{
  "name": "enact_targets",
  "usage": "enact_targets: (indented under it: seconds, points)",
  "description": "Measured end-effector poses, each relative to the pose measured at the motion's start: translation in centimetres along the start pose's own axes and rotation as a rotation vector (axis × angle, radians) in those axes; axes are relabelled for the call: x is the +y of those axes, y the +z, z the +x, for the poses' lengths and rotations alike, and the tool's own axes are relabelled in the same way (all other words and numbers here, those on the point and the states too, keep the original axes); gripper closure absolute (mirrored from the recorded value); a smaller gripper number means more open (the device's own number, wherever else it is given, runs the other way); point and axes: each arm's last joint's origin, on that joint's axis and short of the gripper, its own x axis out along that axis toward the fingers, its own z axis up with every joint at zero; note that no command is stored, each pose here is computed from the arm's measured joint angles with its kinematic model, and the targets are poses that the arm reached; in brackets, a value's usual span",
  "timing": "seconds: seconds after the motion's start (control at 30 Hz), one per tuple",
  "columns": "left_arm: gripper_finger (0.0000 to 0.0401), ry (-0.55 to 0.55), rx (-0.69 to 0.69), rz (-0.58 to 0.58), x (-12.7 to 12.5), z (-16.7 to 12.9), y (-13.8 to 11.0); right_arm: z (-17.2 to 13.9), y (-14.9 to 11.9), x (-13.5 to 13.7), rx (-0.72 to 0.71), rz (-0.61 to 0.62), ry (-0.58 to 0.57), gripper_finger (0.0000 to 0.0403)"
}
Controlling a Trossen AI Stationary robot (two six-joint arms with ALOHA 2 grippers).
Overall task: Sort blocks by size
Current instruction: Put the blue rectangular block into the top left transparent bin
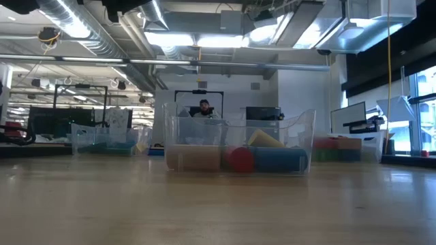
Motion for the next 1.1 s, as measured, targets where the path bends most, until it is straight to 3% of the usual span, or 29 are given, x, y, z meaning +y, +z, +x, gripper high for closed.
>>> enact_targets:
  seconds: [0.13, 0.3, 0.6, 0.93, 1.1]
  points:
    - [0.0191, -0.001, 0.000, 0.000, 0.0, 0.0, 0.0, 0.4, -1.8, -0.6, -0.097, 0.001, 0.014, 0.0206]
    - [0.0191, 0.000, -0.005, -0.007, 0.0, 0.0, 0.1, 2.0, -3.7, -0.3, -0.165, -0.100, 0.050, 0.0207]
    - [0.0191, 0.001, -0.019, -0.024, 0.0, 0.0, 0.2, 4.3, -4.5, -0.4, -0.230, -0.276, -0.024, 0.0207]
    - [0.0191, 0.001, -0.019, -0.039, 0.0, 0.0, 0.2, 4.6, -4.5, -0.5, -0.259, -0.297, -0.041, 0.0212]
    - [0.0191, 0.001, -0.019, -0.037, 0.0, 0.0, 0.2, 4.8, -4.4, -0.8, -0.265, -0.304, -0.049, 0.0253]
